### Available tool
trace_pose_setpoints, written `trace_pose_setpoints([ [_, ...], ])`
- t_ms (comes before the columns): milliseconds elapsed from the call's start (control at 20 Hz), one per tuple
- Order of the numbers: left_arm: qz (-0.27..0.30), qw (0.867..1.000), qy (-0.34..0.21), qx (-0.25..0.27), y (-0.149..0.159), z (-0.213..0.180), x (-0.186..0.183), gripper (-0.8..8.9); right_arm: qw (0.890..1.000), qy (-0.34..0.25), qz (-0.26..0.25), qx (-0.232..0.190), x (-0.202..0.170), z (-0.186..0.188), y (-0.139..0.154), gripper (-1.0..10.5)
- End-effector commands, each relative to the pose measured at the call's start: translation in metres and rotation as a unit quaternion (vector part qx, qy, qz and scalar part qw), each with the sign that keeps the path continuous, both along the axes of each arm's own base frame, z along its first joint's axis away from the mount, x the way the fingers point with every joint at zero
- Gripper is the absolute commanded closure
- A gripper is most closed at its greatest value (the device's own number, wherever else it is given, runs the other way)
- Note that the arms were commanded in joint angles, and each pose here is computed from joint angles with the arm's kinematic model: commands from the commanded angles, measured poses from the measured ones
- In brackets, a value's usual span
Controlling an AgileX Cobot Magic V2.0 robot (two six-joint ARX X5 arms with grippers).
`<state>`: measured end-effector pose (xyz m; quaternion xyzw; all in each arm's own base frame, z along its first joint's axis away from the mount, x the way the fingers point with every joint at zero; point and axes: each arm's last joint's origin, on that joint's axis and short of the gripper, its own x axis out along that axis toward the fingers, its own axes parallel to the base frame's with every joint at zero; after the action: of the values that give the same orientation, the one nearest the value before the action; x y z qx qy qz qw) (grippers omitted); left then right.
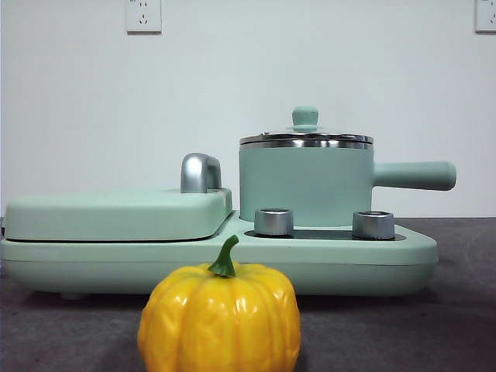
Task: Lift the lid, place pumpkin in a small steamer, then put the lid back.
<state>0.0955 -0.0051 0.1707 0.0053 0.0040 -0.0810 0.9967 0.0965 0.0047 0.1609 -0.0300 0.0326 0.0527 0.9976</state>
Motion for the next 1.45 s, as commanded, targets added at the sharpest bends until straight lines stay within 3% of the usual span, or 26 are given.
trace_pose_setpoints([
  [50, 0.001, 1.000, 0.005, 0.003, 0.000, -0.006, 0.001, 8.07, 1.000, -0.020, -0.001, 0.005, 0.000, 0.003, 0.000, 9.2],
  [550, 0.001, 1.000, 0.005, -0.009, 0.000, -0.006, 0.001, 8.07, 0.998, -0.067, 0.000, 0.015, 0.000, 0.012, 0.000, 9.2],
  [750, 0.002, 0.993, 0.021, -0.119, 0.000, -0.005, 0.001, 8.07, 0.994, -0.057, -0.001, 0.096, 0.000, 0.012, 0.000, 9.2],
  [1000, 0.004, 0.962, 0.044, -0.268, 0.000, -0.005, 0.001, 8.07, 0.978, -0.043, -0.003, 0.206, 0.000, 0.012, 0.000, 9.2],
  [1450, -0.004, 0.944, 0.029, -0.330, 0.000, 0.011, -0.002, 8.04, 0.973, -0.057, 0.003, 0.222, -0.001, 0.020, 0.000, 9.2],
])
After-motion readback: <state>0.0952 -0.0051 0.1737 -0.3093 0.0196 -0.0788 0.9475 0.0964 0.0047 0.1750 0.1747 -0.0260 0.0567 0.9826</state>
